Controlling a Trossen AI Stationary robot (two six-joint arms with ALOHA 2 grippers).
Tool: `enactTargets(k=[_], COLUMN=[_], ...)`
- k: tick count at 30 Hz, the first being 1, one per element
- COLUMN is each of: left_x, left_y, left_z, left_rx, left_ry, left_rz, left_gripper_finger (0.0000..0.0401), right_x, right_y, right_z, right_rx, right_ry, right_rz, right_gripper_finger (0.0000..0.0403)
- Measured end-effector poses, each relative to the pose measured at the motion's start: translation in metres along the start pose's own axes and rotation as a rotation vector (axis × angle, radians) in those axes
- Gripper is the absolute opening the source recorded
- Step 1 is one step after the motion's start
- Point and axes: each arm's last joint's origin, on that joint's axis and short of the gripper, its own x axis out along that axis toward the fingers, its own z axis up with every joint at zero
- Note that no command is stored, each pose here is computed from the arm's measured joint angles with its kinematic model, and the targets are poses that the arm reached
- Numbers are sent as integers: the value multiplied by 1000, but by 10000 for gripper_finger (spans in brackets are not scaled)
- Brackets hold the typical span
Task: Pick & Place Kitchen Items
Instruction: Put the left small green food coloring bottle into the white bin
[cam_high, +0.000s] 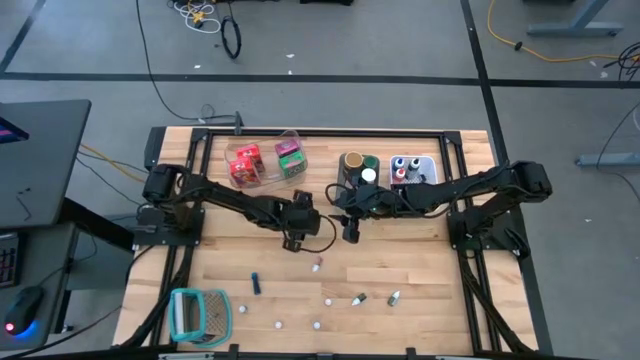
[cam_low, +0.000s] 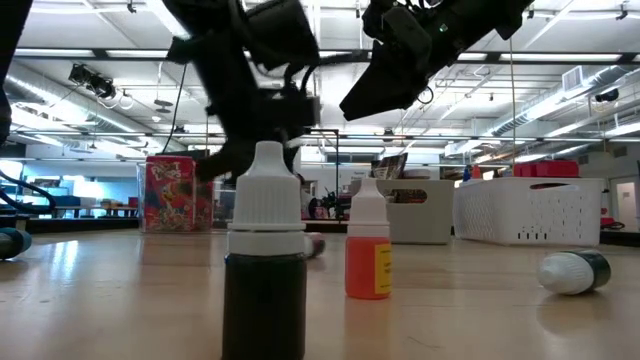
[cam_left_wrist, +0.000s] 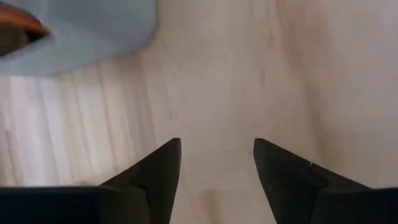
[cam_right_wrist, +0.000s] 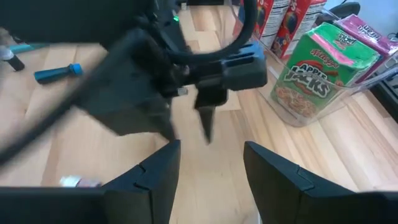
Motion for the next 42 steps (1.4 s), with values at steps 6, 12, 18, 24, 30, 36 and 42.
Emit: enactTargets(k=[6,12,18,24,30,36,42], left_x=[-15,-17,-48,-83,-97,-97,-95], left_y=[-1,-4,8,22,26,26,27], left_z=[24,20,11,2,-5,-6,-4], left_rx=[-95,-137,-206,-281,-336,-370,-374], left_ry=[-119,-64,-60,-239,-369,-367,-378], left_rz=[-147,-133,-66,23,41,39,63], left_gripper_finger=[194,176,167,166,166,166,166], right_x=[0,-6,-22,-30,-23,-16,-3], right_y=[1,24,77,121,131,146,155], right_z=[-2,-16,-25,-61,-107,-130,-148], right_rx=[-5,-60,-165,-209,-85,-135,-175], right_ry=[25,159,144,43,-14,53,117], right_rz=[30,248,391,503,425,477,469], right_gripper_finger=[188,188,188,187,187,187,187])
